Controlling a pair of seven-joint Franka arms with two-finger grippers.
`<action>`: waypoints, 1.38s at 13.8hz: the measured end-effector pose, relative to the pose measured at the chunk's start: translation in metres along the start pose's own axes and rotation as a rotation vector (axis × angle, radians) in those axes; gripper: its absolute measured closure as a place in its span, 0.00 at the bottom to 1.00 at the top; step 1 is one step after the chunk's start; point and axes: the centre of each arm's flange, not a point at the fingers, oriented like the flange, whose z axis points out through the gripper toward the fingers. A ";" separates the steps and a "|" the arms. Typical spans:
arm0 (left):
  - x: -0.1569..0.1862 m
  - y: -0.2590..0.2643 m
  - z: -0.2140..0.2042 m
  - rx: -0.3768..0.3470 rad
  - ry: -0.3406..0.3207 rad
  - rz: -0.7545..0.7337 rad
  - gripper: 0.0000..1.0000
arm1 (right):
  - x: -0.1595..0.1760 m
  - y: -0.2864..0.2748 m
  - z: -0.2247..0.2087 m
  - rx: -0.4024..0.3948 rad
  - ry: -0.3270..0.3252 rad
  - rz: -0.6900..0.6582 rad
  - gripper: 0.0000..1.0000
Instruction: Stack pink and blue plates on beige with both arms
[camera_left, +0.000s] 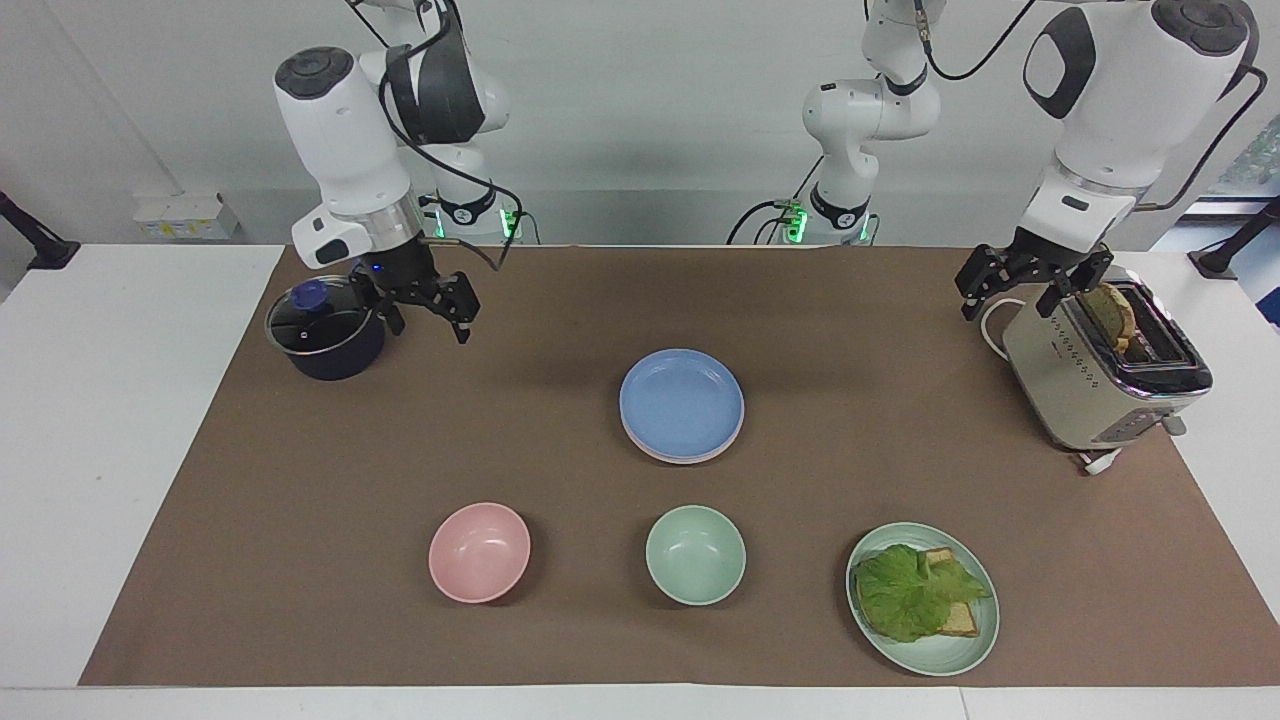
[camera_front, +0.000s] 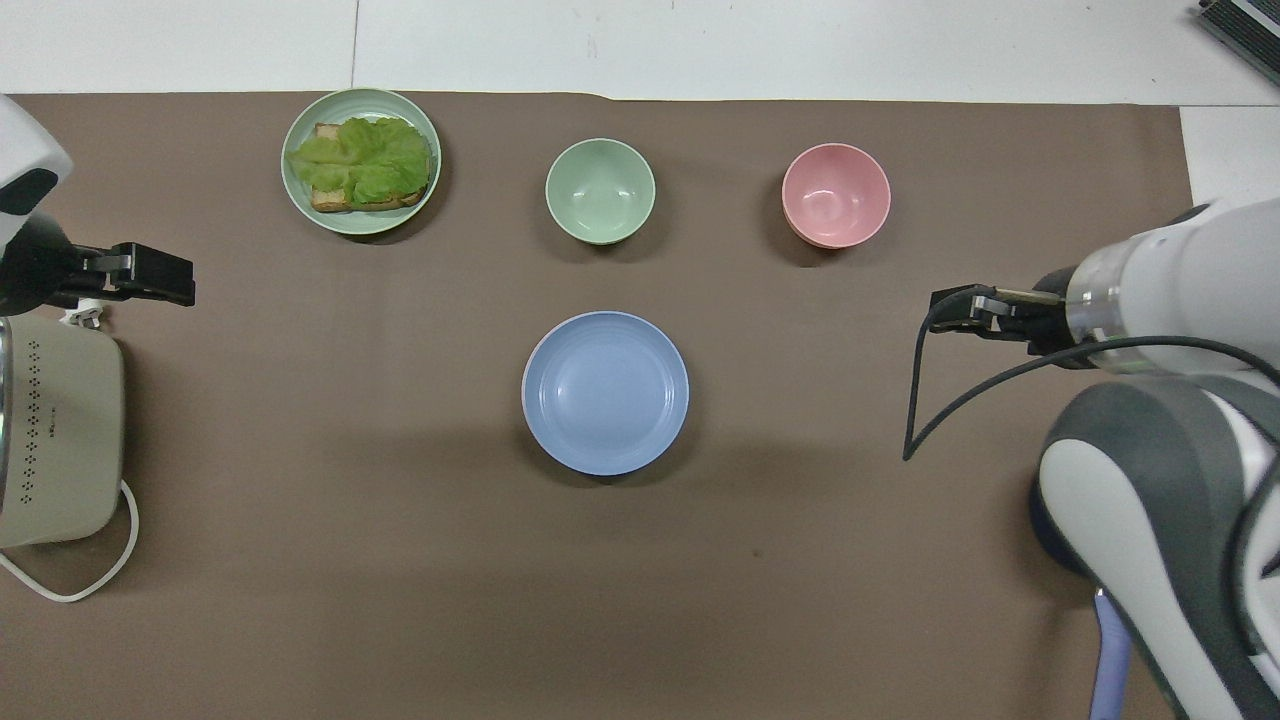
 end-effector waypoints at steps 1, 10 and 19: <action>0.000 0.000 0.000 0.000 0.000 0.000 0.00 | 0.001 0.003 -0.017 -0.012 -0.003 -0.018 0.00; 0.000 0.000 0.000 0.000 0.000 0.000 0.00 | 0.005 0.018 -0.056 -0.072 -0.067 -0.080 0.00; 0.000 0.000 0.000 0.000 0.000 0.000 0.00 | 0.006 0.021 -0.055 -0.071 -0.071 -0.126 0.00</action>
